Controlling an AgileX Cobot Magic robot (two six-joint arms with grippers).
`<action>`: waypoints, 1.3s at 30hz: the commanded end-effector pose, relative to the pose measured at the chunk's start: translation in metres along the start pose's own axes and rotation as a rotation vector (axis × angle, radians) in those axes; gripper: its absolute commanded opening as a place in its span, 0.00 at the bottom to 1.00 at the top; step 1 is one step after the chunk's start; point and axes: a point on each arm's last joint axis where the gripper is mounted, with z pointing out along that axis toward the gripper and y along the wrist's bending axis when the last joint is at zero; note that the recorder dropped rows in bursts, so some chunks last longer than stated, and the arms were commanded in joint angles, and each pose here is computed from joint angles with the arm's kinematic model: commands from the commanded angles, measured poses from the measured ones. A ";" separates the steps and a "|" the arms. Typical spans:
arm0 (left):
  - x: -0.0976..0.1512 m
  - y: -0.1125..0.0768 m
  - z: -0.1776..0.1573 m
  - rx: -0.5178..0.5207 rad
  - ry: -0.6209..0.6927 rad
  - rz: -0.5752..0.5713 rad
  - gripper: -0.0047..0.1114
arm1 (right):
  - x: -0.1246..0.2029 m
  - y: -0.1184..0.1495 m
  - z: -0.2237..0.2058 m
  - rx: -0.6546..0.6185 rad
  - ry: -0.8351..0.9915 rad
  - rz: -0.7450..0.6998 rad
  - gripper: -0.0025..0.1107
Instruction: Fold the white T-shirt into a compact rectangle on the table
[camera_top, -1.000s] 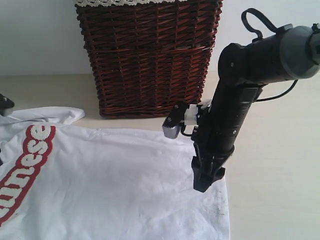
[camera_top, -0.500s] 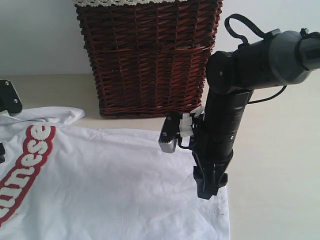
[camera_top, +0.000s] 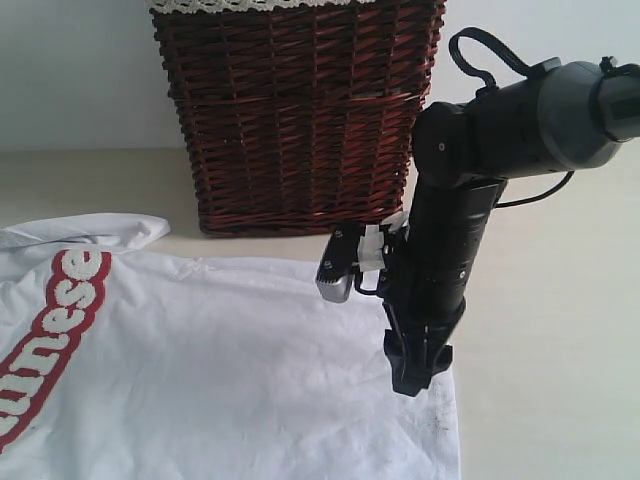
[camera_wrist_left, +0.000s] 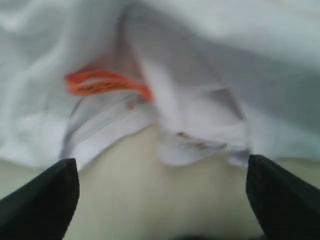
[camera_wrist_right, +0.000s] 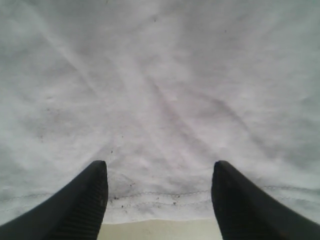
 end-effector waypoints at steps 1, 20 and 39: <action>0.017 -0.009 0.005 0.018 -0.163 -0.085 0.78 | -0.001 0.000 -0.003 0.020 -0.016 -0.001 0.55; 0.015 0.012 -0.013 -0.039 -0.396 -0.149 0.78 | -0.001 0.000 -0.003 0.025 -0.017 0.001 0.55; 0.023 0.012 0.027 0.178 -0.309 -0.098 0.78 | 0.004 0.001 -0.003 0.016 0.040 -0.015 0.55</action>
